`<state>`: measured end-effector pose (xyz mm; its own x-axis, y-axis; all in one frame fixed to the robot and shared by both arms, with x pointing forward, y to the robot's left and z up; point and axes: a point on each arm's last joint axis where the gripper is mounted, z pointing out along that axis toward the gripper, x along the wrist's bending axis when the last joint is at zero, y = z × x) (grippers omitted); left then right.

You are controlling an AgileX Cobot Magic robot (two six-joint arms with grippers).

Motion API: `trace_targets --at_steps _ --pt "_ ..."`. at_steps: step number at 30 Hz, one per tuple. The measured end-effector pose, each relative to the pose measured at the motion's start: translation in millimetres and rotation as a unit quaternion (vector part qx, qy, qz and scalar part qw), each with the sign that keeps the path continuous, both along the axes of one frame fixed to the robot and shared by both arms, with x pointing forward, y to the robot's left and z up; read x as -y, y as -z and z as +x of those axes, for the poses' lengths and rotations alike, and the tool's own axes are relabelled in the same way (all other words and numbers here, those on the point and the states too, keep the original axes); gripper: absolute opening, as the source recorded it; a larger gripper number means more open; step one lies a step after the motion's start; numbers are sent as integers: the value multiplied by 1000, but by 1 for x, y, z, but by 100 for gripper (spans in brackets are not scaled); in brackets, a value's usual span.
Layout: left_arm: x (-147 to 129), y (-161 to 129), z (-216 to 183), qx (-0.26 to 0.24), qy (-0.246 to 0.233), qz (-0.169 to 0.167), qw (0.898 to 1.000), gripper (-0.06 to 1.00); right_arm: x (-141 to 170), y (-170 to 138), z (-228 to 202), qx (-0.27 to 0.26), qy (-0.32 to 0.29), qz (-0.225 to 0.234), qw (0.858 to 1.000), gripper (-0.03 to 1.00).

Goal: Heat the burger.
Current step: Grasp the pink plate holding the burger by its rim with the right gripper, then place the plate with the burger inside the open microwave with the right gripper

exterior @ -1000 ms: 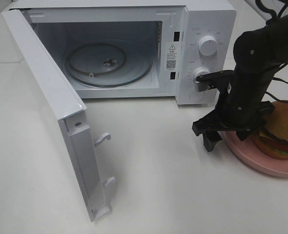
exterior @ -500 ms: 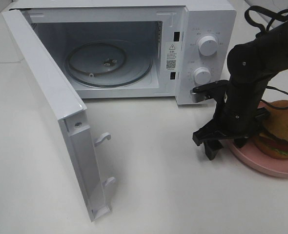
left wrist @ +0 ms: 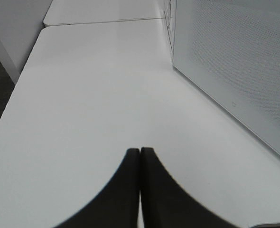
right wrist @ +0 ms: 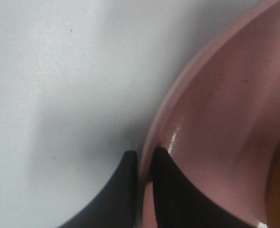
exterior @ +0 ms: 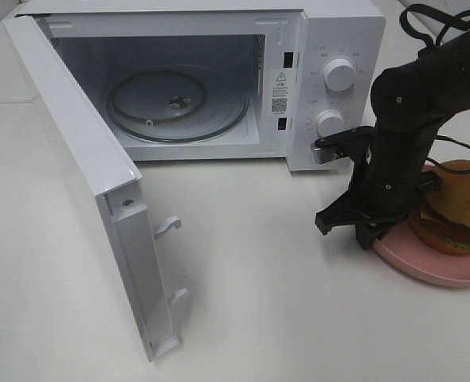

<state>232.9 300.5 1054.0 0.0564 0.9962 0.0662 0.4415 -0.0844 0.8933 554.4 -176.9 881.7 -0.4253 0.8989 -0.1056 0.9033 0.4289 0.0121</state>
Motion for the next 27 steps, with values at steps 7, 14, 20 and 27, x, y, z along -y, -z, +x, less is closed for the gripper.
trace_targets --at_steps 7,14,20,27 --pt "0 0 0 0 0 0 1000 0 0 0 0 0 -2 0 1000 8" --pt "0 0 0 0 0 0 1000 0 -13 -2 -8 -7 -54 -21 998 6" --pt "0 0 0 0 0 0 1000 0 -31 -9 -19 -4 -89 -24 996 4" --pt "0 0 0 0 0 0 1000 0 -40 -20 -38 9 -137 -55 989 2"
